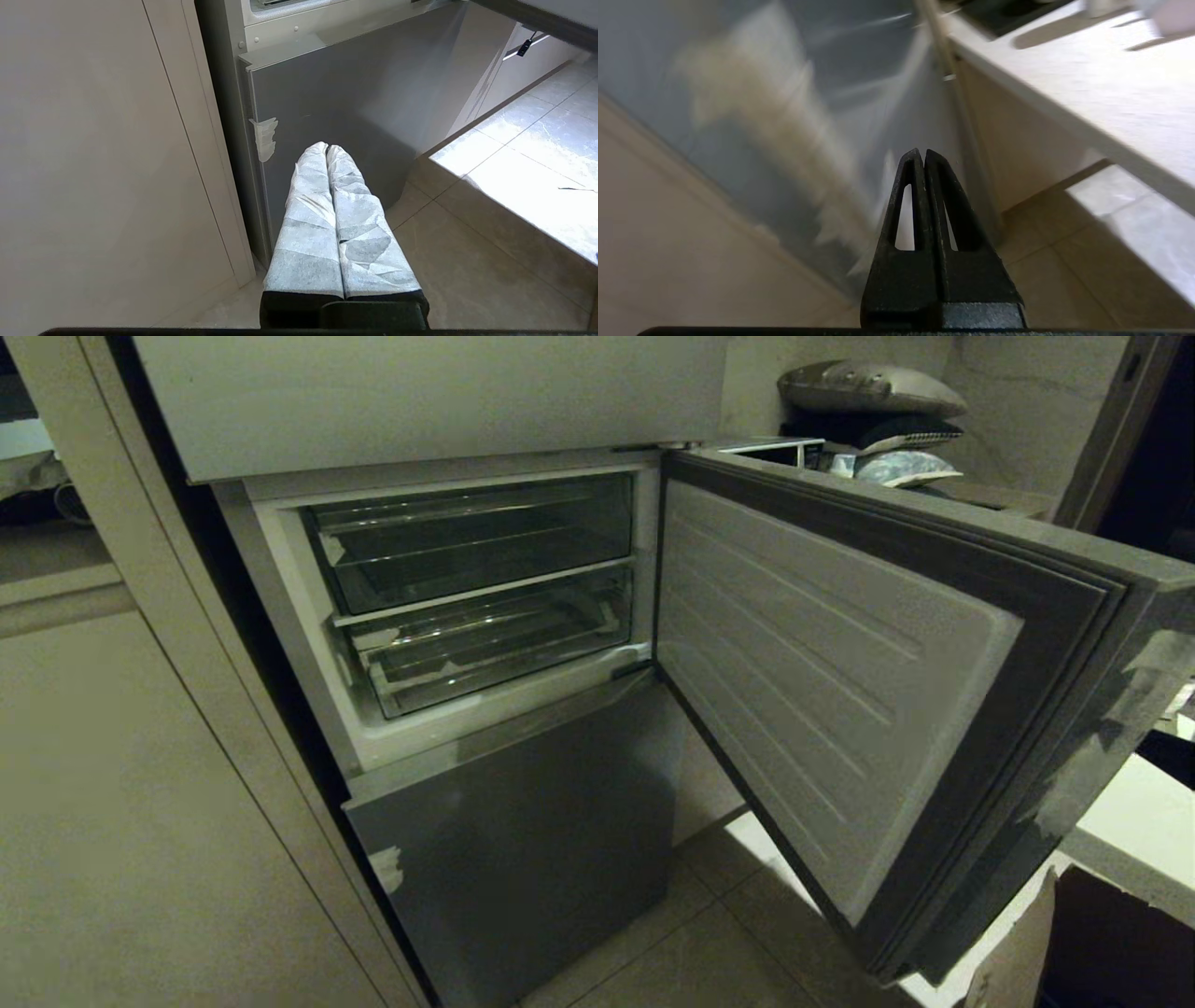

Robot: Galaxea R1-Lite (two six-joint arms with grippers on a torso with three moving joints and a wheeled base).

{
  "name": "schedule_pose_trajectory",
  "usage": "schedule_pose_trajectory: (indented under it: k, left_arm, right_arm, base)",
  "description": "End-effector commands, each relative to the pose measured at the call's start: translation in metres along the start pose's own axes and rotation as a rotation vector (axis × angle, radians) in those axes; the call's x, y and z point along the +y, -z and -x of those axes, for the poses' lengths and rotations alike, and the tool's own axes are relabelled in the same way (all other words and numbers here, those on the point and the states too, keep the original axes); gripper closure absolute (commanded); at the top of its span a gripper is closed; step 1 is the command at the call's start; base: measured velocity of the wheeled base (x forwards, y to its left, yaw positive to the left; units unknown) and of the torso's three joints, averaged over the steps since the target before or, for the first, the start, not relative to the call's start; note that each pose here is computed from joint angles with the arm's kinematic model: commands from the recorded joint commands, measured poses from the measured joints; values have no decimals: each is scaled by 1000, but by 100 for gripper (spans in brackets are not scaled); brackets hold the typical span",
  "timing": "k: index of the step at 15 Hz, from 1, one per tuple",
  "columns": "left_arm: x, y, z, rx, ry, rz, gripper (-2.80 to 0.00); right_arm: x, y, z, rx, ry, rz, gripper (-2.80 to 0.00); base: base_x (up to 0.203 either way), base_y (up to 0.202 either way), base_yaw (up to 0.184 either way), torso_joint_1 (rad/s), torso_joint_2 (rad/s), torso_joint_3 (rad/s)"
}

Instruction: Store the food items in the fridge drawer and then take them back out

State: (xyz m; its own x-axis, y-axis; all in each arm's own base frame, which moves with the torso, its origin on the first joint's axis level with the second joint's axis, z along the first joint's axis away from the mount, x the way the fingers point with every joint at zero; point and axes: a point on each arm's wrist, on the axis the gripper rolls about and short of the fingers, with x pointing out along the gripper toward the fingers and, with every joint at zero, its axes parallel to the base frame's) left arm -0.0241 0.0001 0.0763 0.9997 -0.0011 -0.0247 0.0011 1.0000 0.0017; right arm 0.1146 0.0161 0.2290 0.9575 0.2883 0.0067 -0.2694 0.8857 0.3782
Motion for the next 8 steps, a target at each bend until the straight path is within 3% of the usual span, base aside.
schedule_pose_trajectory:
  k: [1, 5, 8]
  left_arm:
    - [0, 0, 0, 1, -1, 0, 0]
    - [0, 0, 0, 1, -1, 0, 0]
    - [0, 0, 0, 1, 0, 0, 0]
  right_arm:
    - [16, -1, -13, 37, -71, -4, 0]
    - [39, 2, -26, 96, -196, -5, 0]
    - [48, 0, -61, 146, -197, -5, 0]
  base:
    - [0, 0, 0, 0, 0, 0]
    - [0, 0, 0, 0, 0, 0]
    - [0, 0, 0, 0, 0, 0]
